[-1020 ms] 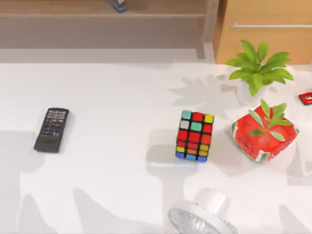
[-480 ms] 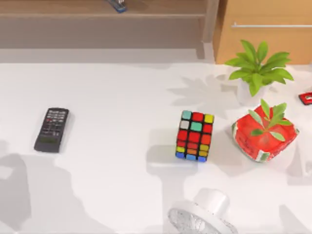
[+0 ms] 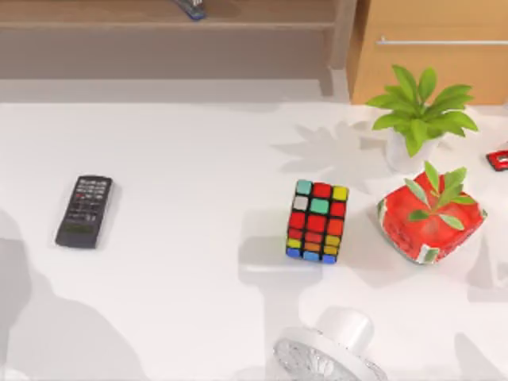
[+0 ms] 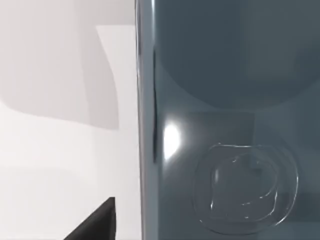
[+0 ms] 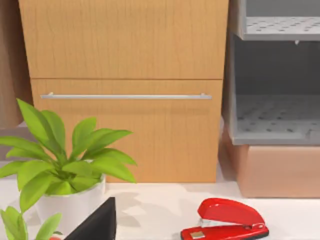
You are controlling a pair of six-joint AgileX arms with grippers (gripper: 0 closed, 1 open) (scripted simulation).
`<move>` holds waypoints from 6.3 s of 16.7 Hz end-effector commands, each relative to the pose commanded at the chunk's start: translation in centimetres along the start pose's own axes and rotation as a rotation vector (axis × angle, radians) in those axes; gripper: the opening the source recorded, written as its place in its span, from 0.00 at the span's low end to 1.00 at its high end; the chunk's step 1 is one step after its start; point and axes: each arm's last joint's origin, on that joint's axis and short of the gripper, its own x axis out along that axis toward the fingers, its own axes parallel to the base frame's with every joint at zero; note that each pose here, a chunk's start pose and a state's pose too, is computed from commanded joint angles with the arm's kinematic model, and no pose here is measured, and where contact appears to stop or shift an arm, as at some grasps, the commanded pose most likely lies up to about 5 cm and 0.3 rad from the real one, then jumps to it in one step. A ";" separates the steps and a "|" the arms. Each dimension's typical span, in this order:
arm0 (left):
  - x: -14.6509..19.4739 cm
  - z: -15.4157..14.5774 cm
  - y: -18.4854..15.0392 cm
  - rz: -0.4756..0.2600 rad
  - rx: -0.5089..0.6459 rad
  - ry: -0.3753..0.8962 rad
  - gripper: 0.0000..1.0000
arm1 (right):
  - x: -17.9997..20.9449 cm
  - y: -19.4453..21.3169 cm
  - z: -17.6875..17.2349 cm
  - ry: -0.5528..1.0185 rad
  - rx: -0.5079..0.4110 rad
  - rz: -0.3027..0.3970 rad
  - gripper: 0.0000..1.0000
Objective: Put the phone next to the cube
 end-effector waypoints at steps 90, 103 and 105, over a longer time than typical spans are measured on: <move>-3.0 12.5 -34.5 0.001 -0.118 0.013 0.00 | 0.0 0.0 0.0 0.000 0.000 0.000 1.00; -4.9 10.7 -34.5 0.071 0.017 -0.022 0.00 | 0.0 0.0 0.0 0.000 0.000 0.000 1.00; -5.6 10.4 -34.5 0.075 0.034 -0.040 0.00 | 0.0 0.0 0.0 0.000 0.000 0.000 1.00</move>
